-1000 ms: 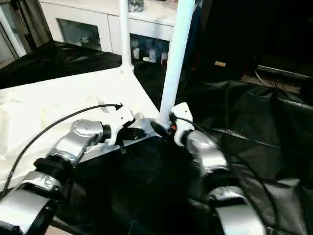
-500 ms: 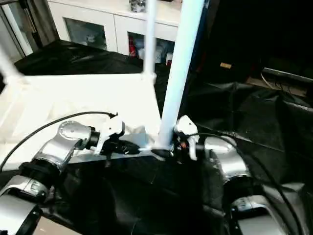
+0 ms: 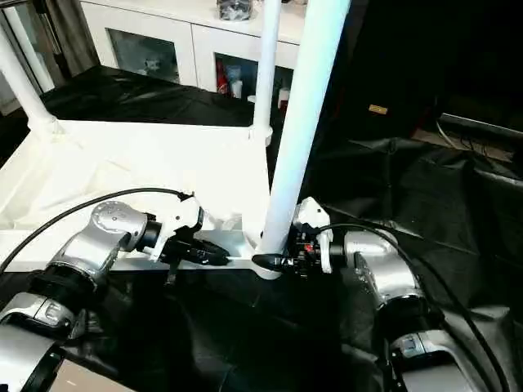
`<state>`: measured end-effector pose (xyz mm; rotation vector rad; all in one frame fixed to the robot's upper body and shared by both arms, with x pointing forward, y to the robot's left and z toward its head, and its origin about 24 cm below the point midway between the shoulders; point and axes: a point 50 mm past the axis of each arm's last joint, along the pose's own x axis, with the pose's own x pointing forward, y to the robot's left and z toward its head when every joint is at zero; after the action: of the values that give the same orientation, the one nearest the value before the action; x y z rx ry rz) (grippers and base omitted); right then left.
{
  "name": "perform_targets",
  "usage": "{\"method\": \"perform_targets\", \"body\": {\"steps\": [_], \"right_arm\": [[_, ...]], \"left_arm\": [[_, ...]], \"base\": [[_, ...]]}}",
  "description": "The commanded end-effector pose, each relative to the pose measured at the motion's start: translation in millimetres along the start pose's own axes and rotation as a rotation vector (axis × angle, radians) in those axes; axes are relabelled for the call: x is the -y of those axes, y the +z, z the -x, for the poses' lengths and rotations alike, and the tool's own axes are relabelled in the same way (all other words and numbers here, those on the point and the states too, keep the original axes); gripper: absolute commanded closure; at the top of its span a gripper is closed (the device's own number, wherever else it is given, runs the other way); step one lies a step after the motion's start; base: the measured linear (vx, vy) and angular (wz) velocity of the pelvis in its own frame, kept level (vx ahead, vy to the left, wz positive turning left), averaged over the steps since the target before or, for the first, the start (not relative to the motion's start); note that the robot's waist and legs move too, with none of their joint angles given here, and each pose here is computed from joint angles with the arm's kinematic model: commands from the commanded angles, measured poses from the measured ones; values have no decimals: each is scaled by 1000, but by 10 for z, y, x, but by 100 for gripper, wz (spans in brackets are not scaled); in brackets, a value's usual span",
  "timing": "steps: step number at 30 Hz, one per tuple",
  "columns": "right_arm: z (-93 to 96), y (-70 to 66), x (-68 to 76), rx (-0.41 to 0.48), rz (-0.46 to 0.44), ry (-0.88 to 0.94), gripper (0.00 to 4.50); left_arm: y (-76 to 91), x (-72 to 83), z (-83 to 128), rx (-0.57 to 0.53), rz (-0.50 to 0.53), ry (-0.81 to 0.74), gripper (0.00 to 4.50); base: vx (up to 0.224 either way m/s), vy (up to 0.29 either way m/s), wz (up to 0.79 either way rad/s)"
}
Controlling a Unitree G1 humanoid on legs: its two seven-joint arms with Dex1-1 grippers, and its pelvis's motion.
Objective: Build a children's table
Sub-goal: Rotate leg to tighten
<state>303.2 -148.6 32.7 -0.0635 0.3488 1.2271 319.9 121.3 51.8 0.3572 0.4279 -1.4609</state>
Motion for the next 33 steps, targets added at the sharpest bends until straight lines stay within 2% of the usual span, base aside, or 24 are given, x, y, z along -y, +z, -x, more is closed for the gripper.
{"method": "perform_targets", "body": {"steps": [1, 4, 5, 8, 11, 14, 16, 20, 22, 25, 26, 31, 33], "right_arm": [[-200, -95, -31, -46, -6, -63, 193], [-278, -127, 70, -59, -23, -254, 194], [-355, -123, 118, -29, -60, -383, 194], [-432, -114, 127, -14, -80, -459, 208], [-605, -82, 85, 15, -133, -513, 208], [-683, -43, 42, 41, -130, -473, 208], [-704, -33, 40, 48, -127, -476, 175], [-683, 33, 42, 89, -126, -422, 148], [-639, 47, 59, 81, -100, -409, 128], [-600, 49, 53, 78, -88, -363, 128], [-532, 44, 18, 67, -52, -268, 128], [-413, 25, -54, 43, -7, -115, 128], [-313, -2, -105, 11, 17, -11, 128]], "left_arm": [[241, -73, -139, 95, -39, 76, 450], [280, -115, -217, 95, -26, 144, 450], [309, -147, -310, 82, -1, 208, 450], [339, -165, -393, 75, 13, 255, 450], [414, -158, -531, 90, 25, 295, 450], [449, -136, -564, 100, 6, 272, 450], [457, -130, -571, 103, -1, 262, 450], [426, -129, -507, 95, -18, 238, 450], [400, -129, -464, 88, -25, 223, 450], [378, -124, -429, 83, -36, 205, 450], [352, -116, -368, 80, -50, 177, 450], [309, -97, -278, 71, -57, 124, 450], [279, -53, -223, 70, -67, 54, 450]], "base": [[0, 0, 0], [0, 0, 0], [0, 0, 0], [0, 0, 0], [0, 0, 0], [0, 0, 0], [0, 0, 0], [0, 0, 0], [0, 0, 0], [0, 0, 0], [0, 0, 0], [0, 0, 0], [0, 0, 0]]}}
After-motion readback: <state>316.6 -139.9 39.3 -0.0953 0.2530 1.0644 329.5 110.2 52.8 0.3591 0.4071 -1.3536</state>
